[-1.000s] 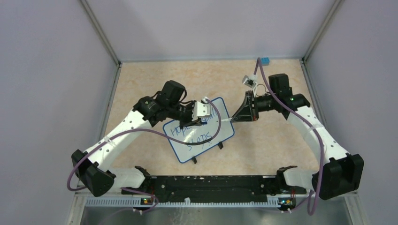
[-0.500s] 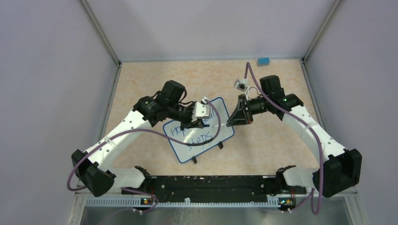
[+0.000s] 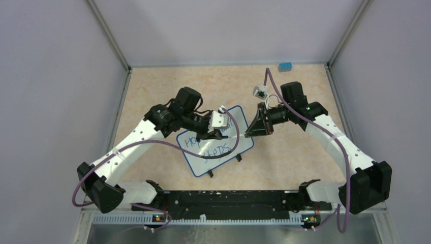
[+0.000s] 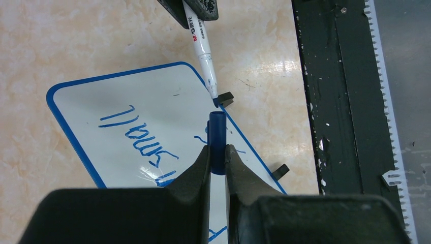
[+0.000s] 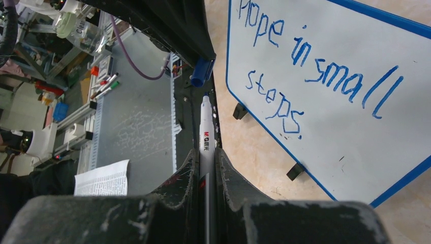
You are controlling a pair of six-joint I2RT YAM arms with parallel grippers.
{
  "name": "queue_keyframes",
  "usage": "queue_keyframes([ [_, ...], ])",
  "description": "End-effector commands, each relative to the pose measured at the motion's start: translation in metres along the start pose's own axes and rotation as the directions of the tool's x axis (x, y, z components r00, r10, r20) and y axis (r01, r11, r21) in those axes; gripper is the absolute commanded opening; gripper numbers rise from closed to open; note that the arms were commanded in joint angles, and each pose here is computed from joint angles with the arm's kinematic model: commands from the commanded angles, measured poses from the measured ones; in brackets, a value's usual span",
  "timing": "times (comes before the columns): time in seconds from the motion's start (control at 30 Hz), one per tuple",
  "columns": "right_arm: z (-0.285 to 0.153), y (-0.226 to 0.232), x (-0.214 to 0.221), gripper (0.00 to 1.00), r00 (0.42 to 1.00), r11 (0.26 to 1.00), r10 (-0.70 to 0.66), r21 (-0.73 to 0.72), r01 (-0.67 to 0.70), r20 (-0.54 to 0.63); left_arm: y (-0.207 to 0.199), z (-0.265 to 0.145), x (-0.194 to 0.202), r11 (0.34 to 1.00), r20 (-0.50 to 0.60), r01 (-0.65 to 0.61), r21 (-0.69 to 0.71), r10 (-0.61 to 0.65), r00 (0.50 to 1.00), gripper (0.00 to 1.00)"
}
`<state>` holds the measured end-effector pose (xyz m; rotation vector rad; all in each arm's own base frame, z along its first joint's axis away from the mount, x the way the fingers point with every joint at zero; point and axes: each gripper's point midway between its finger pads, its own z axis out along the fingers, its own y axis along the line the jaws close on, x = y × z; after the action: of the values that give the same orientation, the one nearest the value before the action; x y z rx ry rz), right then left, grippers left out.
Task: Write a sentence on the whiteboard
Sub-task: Insert the whiteboard marker without the cap into the pen cap.
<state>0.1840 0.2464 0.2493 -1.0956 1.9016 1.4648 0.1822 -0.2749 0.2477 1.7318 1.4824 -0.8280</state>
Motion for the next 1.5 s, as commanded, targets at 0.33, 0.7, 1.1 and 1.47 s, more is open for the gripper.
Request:
queue_keyframes([
  [0.33, 0.002, 0.015, -0.015, 0.00, 0.997, 0.996, -0.079, -0.049, 0.080, 0.020, 0.000, 0.003, 0.001, 1.000, -0.009, -0.009, 0.013, 0.010, 1.000, 0.00],
  [0.7, 0.003, 0.014, -0.015, 0.00, 0.997, 0.995, -0.080, -0.051, 0.081, 0.017, -0.001, 0.007, 0.005, 1.000, -0.025, -0.008, 0.021, 0.009, 1.000, 0.00],
  [1.1, 0.007, 0.011, -0.011, 0.00, 0.997, 0.996, -0.079, -0.040, 0.079, 0.002, 0.002, 0.009, -0.002, 1.000, -0.011, 0.008, 0.019, -0.008, 1.000, 0.00],
  [1.47, 0.007, 0.009, -0.011, 0.00, 0.996, 0.996, -0.089, -0.025, 0.089, -0.006, 0.002, 0.006, -0.001, 1.000, -0.018, 0.012, 0.009, -0.012, 1.000, 0.00],
])
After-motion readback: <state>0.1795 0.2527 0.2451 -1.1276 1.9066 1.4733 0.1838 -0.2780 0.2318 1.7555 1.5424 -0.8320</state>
